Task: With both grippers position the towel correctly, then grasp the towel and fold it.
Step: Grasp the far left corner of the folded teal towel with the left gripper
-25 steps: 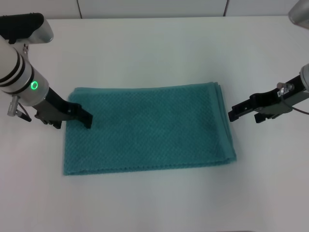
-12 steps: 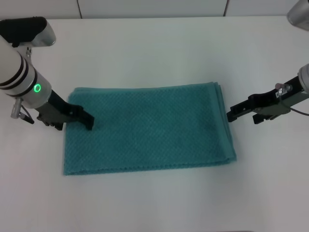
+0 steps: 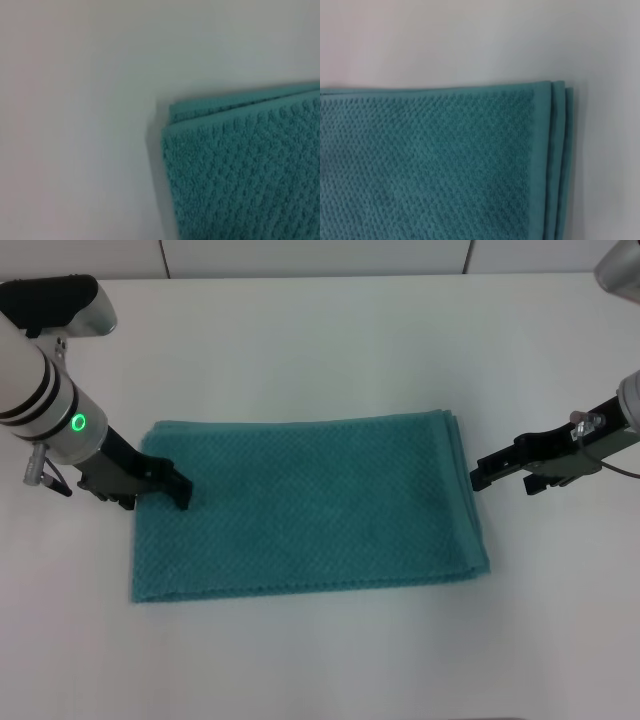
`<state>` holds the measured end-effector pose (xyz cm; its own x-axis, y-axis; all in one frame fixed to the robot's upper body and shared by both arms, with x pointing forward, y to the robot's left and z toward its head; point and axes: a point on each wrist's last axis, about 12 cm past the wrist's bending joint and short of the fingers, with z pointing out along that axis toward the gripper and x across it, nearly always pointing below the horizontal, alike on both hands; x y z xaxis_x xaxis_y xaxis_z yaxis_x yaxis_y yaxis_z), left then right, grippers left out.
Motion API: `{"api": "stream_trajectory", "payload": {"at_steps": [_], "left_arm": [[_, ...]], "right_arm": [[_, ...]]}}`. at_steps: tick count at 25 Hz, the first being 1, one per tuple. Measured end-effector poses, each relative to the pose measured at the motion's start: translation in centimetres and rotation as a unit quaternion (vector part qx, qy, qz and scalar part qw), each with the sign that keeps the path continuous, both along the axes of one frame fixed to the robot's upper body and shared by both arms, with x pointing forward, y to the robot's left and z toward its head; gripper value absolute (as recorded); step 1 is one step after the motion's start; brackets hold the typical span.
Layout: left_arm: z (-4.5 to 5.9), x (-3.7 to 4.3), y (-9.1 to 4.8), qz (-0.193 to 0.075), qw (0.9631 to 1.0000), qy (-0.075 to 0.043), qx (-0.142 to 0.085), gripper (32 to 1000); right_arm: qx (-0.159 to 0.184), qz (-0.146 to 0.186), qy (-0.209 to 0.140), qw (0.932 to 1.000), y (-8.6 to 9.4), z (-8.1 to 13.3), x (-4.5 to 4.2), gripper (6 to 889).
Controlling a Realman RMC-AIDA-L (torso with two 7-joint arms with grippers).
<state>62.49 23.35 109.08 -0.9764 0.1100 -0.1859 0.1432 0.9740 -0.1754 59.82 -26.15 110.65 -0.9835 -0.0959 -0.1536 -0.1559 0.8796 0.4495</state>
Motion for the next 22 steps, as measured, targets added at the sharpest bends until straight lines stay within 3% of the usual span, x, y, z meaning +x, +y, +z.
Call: {"api": "stream_trajectory", "payload": {"at_steps": [2, 8, 13, 22], "left_arm": [[0.00, 0.00, 0.00, 0.000, 1.0000, 0.000, 0.000, 861], [0.00, -0.04, 0.06, -0.003, 1.0000, 0.001, -0.002, 592], [0.00, -0.14, -0.05, -0.006, 0.9997, 0.000, -0.024, 386], [-0.05, -0.25, -0.07, -0.016, 0.9993, -0.002, -0.034, 191]], "right_arm": [[0.001, 0.000, 0.000, 1.0000, 0.00, 0.00, 0.00, 881], [0.004, -0.004, -0.002, 1.0000, -0.08, 0.04, 0.04, 881], [0.010, -0.008, -0.002, 0.9999, -0.26, -0.02, 0.00, 881], [0.011, -0.010, 0.003, 0.9999, -0.30, -0.25, -0.15, 881]]}}
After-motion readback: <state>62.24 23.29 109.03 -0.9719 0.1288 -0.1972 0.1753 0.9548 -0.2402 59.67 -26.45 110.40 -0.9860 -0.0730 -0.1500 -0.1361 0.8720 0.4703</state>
